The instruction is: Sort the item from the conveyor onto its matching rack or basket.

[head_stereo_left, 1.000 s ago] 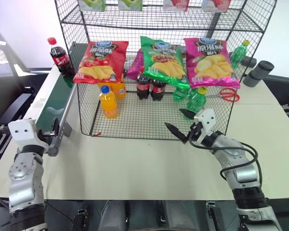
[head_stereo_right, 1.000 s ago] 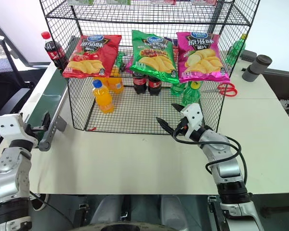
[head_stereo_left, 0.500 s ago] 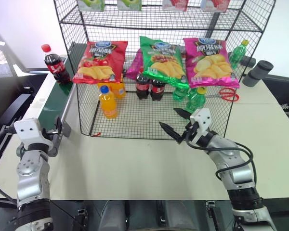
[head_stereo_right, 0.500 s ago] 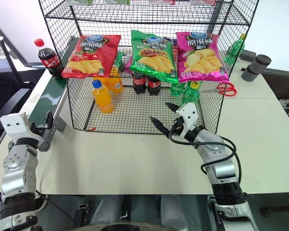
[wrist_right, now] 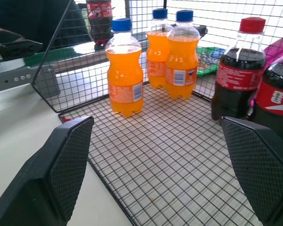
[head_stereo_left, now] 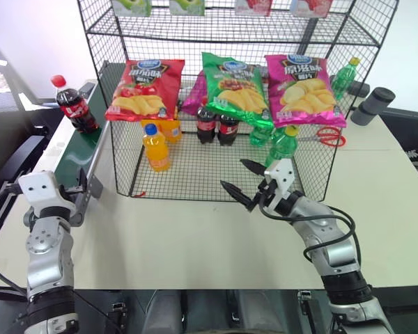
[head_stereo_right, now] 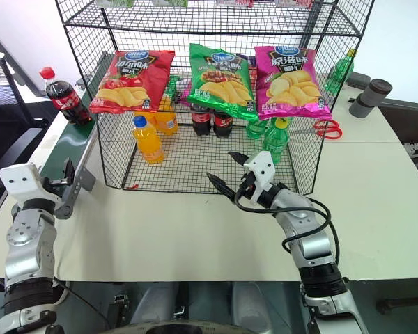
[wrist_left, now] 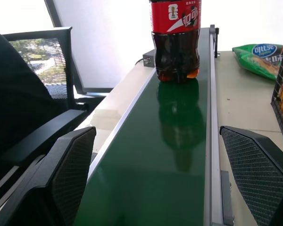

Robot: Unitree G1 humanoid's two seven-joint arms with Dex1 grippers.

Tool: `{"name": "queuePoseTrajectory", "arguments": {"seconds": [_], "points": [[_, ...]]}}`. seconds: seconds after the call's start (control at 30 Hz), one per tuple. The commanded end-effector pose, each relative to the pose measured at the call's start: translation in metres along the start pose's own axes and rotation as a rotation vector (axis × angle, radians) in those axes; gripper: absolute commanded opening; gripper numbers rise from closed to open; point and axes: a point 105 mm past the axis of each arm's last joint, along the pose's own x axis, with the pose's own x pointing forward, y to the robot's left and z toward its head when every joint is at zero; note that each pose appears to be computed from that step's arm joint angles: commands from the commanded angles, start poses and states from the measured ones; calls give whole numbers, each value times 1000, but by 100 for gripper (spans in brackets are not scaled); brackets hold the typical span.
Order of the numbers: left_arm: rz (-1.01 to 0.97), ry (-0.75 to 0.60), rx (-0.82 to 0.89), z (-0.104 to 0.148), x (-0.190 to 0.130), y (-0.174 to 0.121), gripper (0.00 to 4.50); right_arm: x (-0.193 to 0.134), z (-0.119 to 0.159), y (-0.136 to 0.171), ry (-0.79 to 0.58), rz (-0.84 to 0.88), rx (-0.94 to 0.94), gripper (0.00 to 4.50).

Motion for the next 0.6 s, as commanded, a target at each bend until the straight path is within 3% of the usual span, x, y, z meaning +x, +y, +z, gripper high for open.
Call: {"name": "queuePoseTrajectory", "arguments": {"seconds": [0.03, 0.6], "points": [[8, -45, 14, 9, -1, 2, 450, 5, 16, 4, -55, 20, -41, 445], [12, -47, 2, 10, 0, 0, 450, 6, 13, 6, -52, 22, -34, 445]]}}
